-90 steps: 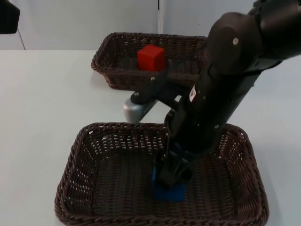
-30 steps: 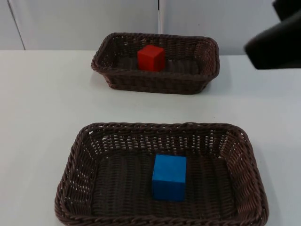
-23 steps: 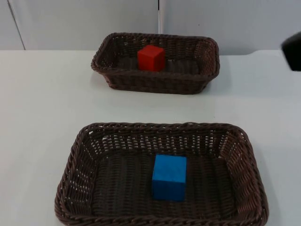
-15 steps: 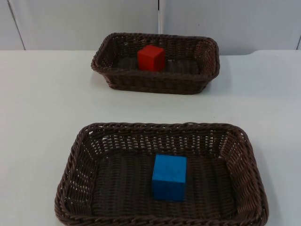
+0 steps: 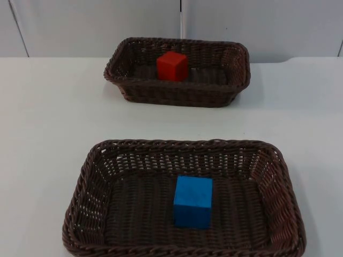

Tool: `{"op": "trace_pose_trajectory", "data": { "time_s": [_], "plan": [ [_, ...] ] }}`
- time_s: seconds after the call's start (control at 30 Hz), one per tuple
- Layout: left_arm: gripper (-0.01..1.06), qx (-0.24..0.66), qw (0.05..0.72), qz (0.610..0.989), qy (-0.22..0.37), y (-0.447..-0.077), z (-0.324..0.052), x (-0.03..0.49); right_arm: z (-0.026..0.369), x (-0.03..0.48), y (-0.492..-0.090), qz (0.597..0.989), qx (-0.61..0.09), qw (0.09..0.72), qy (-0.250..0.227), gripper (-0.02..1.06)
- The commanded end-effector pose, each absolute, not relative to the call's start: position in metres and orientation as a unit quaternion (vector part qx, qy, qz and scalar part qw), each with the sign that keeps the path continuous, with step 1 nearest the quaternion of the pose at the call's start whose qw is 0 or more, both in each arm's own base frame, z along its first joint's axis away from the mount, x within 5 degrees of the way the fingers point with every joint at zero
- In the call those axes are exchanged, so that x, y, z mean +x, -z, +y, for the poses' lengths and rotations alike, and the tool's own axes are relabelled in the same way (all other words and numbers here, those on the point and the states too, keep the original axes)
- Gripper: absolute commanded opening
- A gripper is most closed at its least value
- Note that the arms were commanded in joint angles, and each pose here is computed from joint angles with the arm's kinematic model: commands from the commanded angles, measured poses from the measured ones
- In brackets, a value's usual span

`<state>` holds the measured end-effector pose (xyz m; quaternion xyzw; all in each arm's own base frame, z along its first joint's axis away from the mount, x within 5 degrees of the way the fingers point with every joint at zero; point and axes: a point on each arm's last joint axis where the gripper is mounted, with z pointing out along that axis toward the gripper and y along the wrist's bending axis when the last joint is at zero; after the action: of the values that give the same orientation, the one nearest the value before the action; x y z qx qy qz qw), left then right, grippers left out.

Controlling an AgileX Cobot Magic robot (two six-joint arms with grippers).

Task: Pick up one cube with the left hand and place it into the upper basket. Pick up one cube with the right hand and place it into the lower basket.

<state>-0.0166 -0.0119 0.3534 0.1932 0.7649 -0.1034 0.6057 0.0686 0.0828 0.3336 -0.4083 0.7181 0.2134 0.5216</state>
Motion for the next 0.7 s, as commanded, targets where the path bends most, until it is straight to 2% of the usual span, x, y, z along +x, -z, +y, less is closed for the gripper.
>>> {"op": "trace_pose_trajectory", "data": {
  "time_s": [0.0,0.23,0.4,0.6,0.67],
  "plan": [
    [1.05,0.178,0.6,0.774,0.096,-0.348,-0.007,-0.022,0.078,0.065,-0.333,0.718,-0.405,0.525,-0.213,0.72],
    [1.05,0.137,0.609,0.778,0.069,-0.34,0.005,-0.037,0.061,0.051,-0.333,0.726,-0.391,0.527,-0.207,0.72],
    [1.05,0.124,0.611,0.778,0.074,-0.339,0.007,-0.04,0.048,0.043,-0.332,0.734,-0.37,0.534,-0.199,0.72],
    [1.05,0.123,0.599,0.788,0.074,-0.333,0.006,-0.036,0.031,0.032,-0.332,0.737,-0.345,0.549,-0.19,0.72],
    [1.05,0.12,0.576,0.805,0.076,-0.316,0.003,-0.025,0.023,0.026,-0.331,0.738,-0.334,0.555,-0.189,0.72]
  ]
}}
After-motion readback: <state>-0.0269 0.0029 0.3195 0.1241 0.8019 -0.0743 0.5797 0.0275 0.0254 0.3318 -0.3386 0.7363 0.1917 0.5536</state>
